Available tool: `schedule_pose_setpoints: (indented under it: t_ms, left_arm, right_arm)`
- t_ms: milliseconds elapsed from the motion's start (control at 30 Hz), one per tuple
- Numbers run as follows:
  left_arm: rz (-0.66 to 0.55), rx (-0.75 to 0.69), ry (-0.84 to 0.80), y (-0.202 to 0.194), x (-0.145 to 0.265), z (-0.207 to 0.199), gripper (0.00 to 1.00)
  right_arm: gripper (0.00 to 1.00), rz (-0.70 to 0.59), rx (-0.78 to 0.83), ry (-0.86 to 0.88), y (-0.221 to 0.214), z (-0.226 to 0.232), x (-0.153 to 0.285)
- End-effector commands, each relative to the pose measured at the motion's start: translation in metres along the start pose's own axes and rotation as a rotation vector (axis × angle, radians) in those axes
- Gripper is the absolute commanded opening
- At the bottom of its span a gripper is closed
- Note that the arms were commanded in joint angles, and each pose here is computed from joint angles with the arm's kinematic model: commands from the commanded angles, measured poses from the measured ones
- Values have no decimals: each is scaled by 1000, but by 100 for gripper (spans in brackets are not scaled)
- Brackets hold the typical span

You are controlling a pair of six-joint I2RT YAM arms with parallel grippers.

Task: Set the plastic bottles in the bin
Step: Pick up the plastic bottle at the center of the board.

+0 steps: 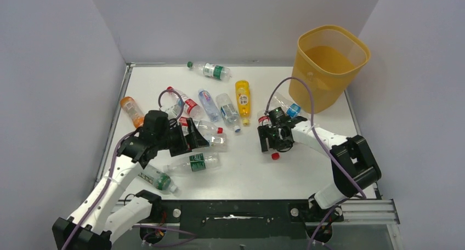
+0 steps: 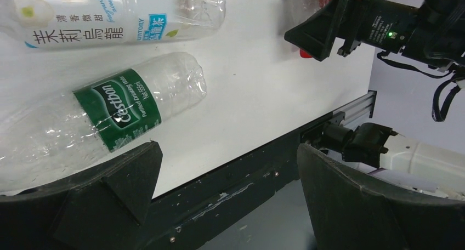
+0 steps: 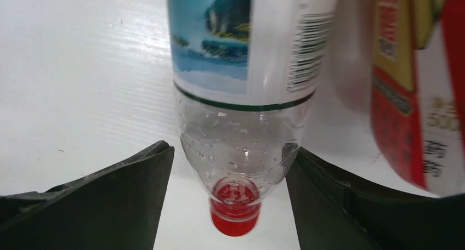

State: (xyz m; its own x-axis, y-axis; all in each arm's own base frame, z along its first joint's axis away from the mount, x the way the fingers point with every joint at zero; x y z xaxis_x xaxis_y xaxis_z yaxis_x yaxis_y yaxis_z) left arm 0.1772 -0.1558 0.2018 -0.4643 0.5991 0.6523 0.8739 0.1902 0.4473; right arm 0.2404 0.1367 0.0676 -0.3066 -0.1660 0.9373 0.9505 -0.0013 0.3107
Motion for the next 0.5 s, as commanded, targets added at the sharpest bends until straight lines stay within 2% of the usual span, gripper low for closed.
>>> schedule_pose_setpoints:
  t_ms: [0, 133, 233, 467]
  left_arm:
    - [-60, -71, -9, 4, 22, -9, 97]
    - [-59, -63, -39, -6, 27, -9, 98]
    - [-62, -63, -47, -13, 31, -8, 98]
    - [-70, -56, -45, -18, 43, -10, 97]
  right_arm:
    - [71, -64, 15, -4, 6, 22, 0]
    - [59, -75, 52, -45, -4, 36, 0]
    - [43, -77, 65, -37, -15, 47, 3]
    - [30, -105, 67, -28, -32, 63, 21]
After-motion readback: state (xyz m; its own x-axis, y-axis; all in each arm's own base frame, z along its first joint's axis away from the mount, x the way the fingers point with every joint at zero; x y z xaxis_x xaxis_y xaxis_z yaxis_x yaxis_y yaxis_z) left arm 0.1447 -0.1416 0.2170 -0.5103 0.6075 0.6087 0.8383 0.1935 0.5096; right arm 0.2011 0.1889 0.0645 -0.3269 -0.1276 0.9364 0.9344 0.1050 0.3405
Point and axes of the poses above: each gripper's point midway between its finger pads, its own x axis back along the fingers, its own z axis along the line the jaws close on, y = z × x, the point moved 4 cm from there along x, back along the fingers, and after that the axes turned 8 degrees about -x, right-handed, at the moved point
